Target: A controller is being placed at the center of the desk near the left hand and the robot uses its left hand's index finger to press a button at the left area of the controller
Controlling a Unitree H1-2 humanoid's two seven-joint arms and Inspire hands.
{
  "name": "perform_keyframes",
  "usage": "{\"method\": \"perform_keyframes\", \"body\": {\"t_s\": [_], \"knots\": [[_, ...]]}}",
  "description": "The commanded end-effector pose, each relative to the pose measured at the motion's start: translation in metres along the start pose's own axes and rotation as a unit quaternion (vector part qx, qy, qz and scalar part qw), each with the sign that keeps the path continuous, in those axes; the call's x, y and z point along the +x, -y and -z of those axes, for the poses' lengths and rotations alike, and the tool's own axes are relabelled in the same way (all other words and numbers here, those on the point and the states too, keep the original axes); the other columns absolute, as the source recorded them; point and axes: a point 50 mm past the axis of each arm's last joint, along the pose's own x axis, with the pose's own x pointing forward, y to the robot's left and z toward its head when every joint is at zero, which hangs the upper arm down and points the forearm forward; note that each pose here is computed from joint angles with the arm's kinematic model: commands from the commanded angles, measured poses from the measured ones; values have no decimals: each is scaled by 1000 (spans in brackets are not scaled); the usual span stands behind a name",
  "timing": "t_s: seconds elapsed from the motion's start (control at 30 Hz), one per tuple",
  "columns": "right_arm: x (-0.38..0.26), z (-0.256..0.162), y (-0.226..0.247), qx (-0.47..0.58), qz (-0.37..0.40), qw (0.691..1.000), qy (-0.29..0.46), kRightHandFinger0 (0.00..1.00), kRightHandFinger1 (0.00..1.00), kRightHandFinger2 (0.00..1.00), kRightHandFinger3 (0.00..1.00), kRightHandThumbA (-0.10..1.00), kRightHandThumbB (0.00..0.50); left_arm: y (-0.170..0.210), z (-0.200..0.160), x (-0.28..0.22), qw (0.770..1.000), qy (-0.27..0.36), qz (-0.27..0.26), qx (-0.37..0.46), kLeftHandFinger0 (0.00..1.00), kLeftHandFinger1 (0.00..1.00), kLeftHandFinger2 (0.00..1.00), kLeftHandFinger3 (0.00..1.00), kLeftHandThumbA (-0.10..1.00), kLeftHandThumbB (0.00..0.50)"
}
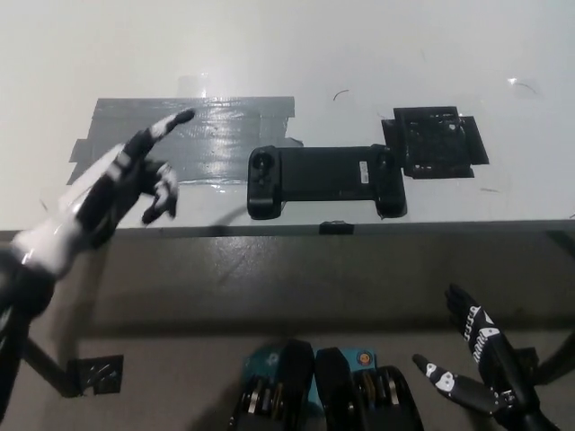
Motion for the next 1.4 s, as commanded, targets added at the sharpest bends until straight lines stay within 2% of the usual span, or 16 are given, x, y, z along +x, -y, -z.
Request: {"method": "perform_keyframes", "body": {"t_s": [0.0, 0.03, 0.13, 0.2, 0.27, 0.43, 0.5, 0.6, 0.77, 1.0, 1.1, 1.13, 1.23, 1.37], "knots": [[7, -13, 5, -16, 26, 999, 23, 1000, 1000, 1000, 1000, 713, 239, -13, -15, 34, 994, -59, 93, -15, 85, 19, 252, 1000, 1000, 412], [8, -14, 5, -14, 27, 999, 22, 1000, 1000, 1000, 1000, 695, 241, -14, -15, 43, 992, -63, 108, -25, 3, 2, 253, 1000, 1000, 404], [10, -16, 5, -16, 28, 999, 25, 1000, 1000, 1000, 1000, 687, 242, -17, -17, 59, 987, -81, 134, -22, 0, 0, 203, 1000, 1000, 383], [10, -16, 5, -16, 28, 999, 26, 1000, 1000, 1000, 1000, 683, 244, -18, -16, 67, 984, -93, 150, -30, 0, 0, 204, 1000, 1000, 389], [12, -18, 5, -20, 28, 999, 29, 1000, 1000, 1000, 1000, 679, 252, -18, -16, 74, 980, -103, 166, -35, 0, 0, 183, 1000, 1000, 374], [15, -21, 7, -25, 30, 999, 31, 1000, 1000, 1000, 1000, 669, 262, -15, -15, 79, 976, -126, 175, -7, 0, 0, 168, 1000, 1000, 374], [15, -21, 7, -25, 30, 999, 29, 1000, 1000, 1000, 1000, 666, 260, -14, -13, 78, 975, -136, 176, 14, 0, 0, 172, 1000, 1000, 372], [16, -21, 8, -25, 27, 999, 30, 1000, 1000, 1000, 1000, 650, 264, -14, -7, 76, 974, -141, 176, -2, 0, 0, 135, 1000, 1000, 386], [17, -23, 9, -25, 26, 999, 29, 1000, 1000, 1000, 1000, 614, 248, -18, 2, 71, 974, -152, 170, -13, 0, 0, 168, 1000, 1000, 386], [19, -24, 8, -22, 26, 999, 26, 1000, 1000, 1000, 1000, 595, 247, -34, 13, 72, 973, -173, 150, -30, 0, 0, 130, 1000, 1000, 430], [19, -23, 7, -23, 22, 999, 27, 1000, 1000, 1000, 1000, 582, 241, -38, 14, 75, 973, -182, 142, -20, 29, 0, 185, 1000, 1000, 436], [19, -23, 7, -24, 21, 999, 27, 1000, 1000, 1000, 1000, 569, 236, -38, 15, 75, 973, -184, 138, -20, 1, 0, 187, 1000, 1000, 436], [20, -24, 7, -24, 19, 999, 28, 1000, 1000, 1000, 1000, 559, 237, -39, 14, 79, 973, -188, 132, -6, 0, 0, 218, 1000, 1000, 445], [21, -27, 9, -25, 18, 999, 28, 1000, 1000, 1000, 1000, 546, 233, -35, 13, 85, 974, -184, 135, -12, 0, 0, 224, 1000, 1000, 426]]}}
